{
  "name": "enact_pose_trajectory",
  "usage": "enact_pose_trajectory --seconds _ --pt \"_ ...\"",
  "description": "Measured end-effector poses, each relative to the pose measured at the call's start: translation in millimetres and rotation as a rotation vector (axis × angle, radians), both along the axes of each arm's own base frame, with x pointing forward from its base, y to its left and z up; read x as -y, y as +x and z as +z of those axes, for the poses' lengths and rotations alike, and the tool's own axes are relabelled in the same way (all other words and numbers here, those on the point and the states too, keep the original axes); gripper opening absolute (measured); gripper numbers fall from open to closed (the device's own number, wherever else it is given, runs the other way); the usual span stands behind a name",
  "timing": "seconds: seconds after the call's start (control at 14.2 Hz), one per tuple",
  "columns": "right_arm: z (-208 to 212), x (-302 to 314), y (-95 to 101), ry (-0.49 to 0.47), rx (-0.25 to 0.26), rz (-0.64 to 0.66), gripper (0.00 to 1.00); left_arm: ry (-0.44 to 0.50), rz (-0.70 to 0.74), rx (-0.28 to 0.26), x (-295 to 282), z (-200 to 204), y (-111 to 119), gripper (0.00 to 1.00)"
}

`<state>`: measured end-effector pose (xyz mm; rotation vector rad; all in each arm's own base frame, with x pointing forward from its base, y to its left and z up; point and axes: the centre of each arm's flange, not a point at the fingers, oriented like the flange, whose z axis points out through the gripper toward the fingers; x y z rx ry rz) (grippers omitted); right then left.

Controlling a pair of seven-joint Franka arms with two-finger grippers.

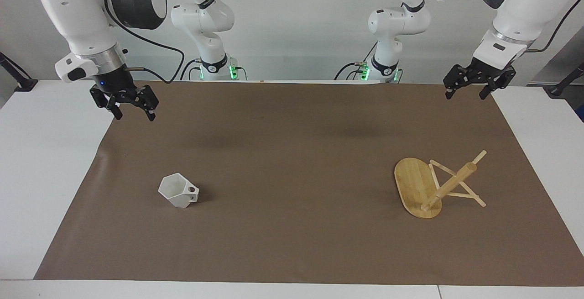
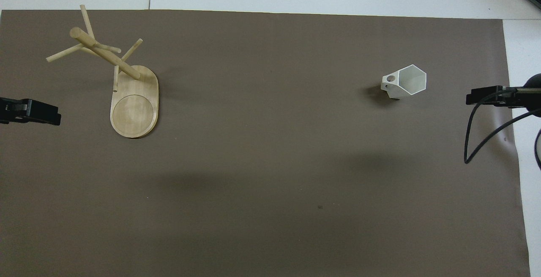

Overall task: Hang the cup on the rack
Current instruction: 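Reach the right gripper to the white mug's handle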

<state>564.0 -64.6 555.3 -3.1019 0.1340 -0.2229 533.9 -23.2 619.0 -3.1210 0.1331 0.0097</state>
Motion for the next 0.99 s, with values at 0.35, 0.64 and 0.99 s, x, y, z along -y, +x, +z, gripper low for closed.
enact_pose_trajectory --seconds 0.35,0.64,0.99 --pt "-46.5 1.1 23.3 -0.010 -0.001 -0.003 1.00 0.000 0.000 0.000 0.0 0.0 0.0 1.00" --pt "-87.9 2.2 47.2 -0.024 0.025 -0.005 1.00 0.000 0.000 0.000 0.0 0.0 0.0 1.00" --pt "-123.2 -0.2 70.7 -0.042 0.096 -0.001 1.00 0.000 0.000 0.000 0.0 0.0 0.0 1.00"
